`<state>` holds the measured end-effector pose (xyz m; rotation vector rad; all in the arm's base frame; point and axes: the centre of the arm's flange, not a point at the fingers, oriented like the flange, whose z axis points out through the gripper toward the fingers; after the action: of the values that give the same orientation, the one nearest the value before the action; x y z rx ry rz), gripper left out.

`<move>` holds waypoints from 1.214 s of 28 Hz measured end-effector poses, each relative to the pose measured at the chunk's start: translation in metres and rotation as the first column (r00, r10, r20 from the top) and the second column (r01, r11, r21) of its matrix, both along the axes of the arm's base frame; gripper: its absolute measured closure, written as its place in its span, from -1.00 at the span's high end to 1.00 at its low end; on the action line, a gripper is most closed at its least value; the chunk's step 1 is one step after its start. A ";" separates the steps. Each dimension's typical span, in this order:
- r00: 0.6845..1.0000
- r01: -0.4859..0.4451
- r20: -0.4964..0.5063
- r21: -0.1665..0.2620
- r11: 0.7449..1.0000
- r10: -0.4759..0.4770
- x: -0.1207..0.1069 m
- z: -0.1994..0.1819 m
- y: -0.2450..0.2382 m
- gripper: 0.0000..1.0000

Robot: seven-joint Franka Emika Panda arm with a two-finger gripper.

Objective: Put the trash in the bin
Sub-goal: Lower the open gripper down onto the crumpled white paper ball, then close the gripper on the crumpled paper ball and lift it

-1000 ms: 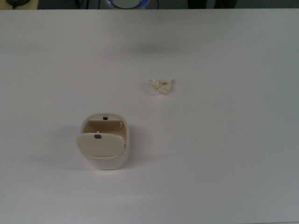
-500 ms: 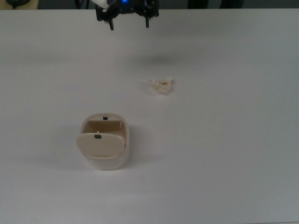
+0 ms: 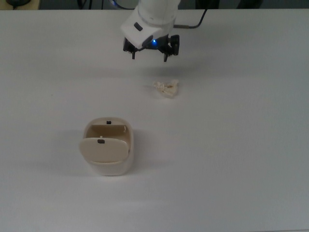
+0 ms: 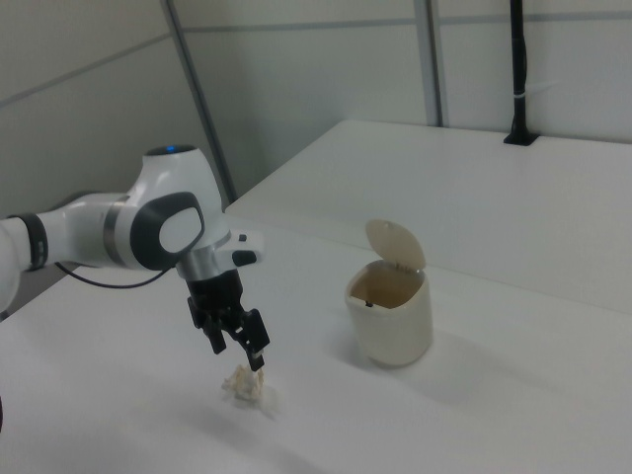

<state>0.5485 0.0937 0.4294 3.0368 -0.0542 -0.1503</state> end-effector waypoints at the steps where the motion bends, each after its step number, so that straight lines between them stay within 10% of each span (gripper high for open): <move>1: 1.000 0.005 0.001 -0.012 1.000 -0.005 0.002 -0.008 0.004 1.00; 13: 0.999 0.041 0.007 -0.141 0.989 -0.041 0.013 -0.097 0.051 1.00; 25: 0.999 0.045 -0.002 -0.174 0.984 -0.046 0.010 -0.127 0.078 0.99; 34: 1.000 0.029 0.008 -0.179 0.983 -0.028 0.012 -0.126 0.086 0.25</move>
<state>0.5609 0.1794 0.3036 2.8580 -0.1052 -0.1315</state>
